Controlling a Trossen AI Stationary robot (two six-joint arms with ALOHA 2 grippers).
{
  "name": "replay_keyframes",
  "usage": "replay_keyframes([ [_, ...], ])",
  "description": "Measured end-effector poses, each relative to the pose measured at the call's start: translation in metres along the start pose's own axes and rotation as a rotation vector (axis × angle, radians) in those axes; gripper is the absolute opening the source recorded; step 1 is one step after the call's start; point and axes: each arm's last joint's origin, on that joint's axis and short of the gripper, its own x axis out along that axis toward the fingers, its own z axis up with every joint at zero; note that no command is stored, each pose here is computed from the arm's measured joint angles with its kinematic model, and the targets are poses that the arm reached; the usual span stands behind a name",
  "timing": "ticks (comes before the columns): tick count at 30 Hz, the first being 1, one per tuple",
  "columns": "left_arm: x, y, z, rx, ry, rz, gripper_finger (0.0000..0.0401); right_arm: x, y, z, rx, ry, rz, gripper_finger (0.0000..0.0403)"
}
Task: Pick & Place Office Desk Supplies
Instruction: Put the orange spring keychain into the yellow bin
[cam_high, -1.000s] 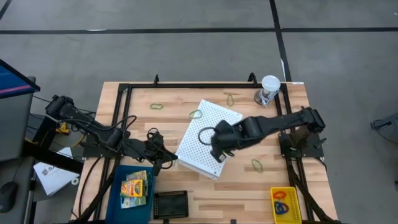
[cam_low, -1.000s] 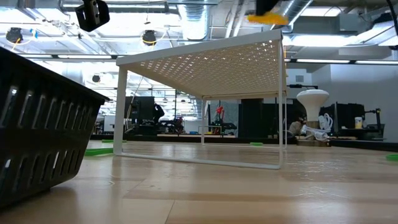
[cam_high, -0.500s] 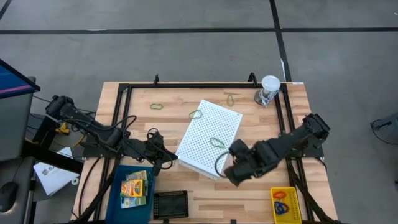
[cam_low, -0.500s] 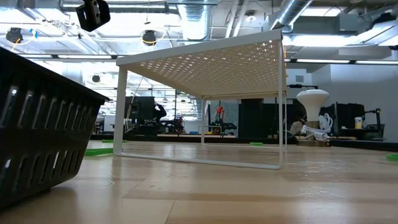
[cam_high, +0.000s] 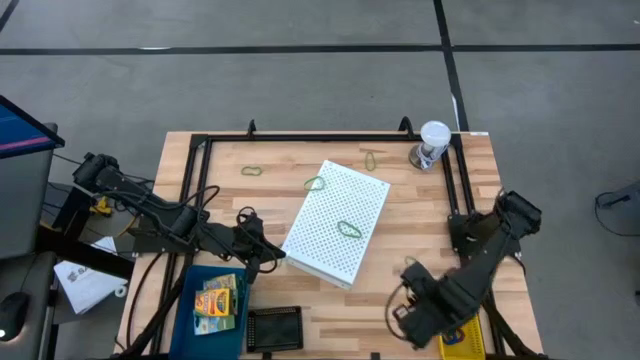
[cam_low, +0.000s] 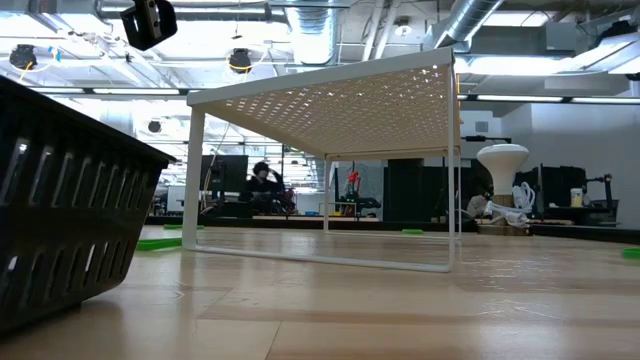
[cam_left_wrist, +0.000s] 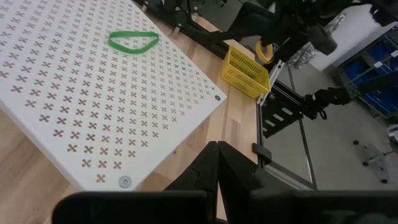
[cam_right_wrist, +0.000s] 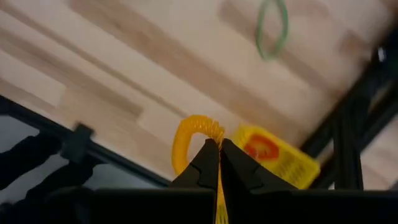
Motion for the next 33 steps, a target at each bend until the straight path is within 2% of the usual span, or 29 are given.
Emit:
replay_keyframes([
  [8, 0.001, 0.003, 0.003, -0.008, -0.010, 0.013, 0.0000, 0.009, -0.016, -0.048, 0.118, 0.027, -0.054, 0.0000],
  [12, 0.003, 0.007, 0.007, -0.021, -0.015, 0.014, 0.0000, 0.021, -0.023, -0.062, 0.151, 0.034, -0.098, 0.0000],
  [23, 0.006, 0.009, 0.015, -0.055, -0.037, -0.027, 0.0000, 0.058, -0.038, -0.085, 0.097, 0.062, -0.201, 0.0000],
  [33, 0.006, 0.009, 0.016, -0.074, -0.038, -0.027, 0.0000, 0.089, -0.045, -0.097, 0.059, 0.108, -0.205, 0.0000],
])
